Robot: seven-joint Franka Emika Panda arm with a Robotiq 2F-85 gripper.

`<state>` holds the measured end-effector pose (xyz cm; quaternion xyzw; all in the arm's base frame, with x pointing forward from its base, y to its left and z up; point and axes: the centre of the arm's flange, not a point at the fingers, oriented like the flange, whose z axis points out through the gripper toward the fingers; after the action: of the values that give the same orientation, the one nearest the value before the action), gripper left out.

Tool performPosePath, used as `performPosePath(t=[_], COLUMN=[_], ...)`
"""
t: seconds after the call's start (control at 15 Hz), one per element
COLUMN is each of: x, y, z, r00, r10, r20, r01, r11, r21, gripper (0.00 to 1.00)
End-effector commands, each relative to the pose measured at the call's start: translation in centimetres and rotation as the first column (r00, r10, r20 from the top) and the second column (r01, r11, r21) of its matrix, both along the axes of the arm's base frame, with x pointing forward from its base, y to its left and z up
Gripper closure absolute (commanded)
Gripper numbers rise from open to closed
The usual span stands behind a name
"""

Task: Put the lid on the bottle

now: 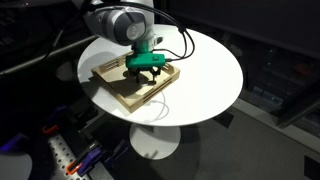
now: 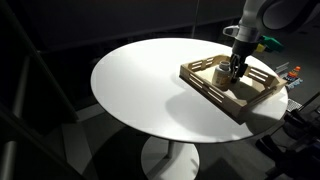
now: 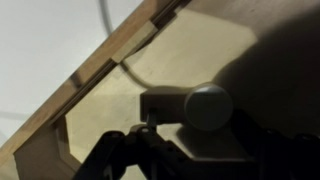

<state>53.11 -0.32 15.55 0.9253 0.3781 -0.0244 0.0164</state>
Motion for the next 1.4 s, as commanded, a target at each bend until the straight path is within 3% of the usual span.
performPosePath(t=[0.0, 0.13, 0.2, 0.33, 0.4, 0.87, 1.07, 1.33], x=[0.3, 0.3, 0.3, 0.3, 0.3, 0.1, 0.4, 0.9], y=[-0.2, -0.2, -0.2, -0.3, -0.3, -0.7, -0.9, -0.6], z=[0.0, 0.1, 0.2, 0.4, 0.5, 2.1, 3.8, 7.0], r00=[1.000, 0.999, 0.999, 0.999, 0.999, 0.997, 0.994, 0.993], r10=[-0.021, -0.025, -0.027, -0.035, -0.040, -0.078, -0.093, -0.100], r20=[0.019, 0.021, 0.024, 0.025, 0.026, 0.030, 0.048, 0.070], r01=[0.021, 0.025, 0.027, 0.035, 0.040, 0.079, 0.096, 0.105], r11=[1.000, 1.000, 1.000, 0.999, 0.999, 0.996, 0.994, 0.992], r21=[-0.014, -0.013, -0.014, -0.015, -0.015, -0.041, -0.059, -0.069], gripper=[0.38, 0.42, 0.51, 0.53, 0.60, 0.69, 0.65, 0.66])
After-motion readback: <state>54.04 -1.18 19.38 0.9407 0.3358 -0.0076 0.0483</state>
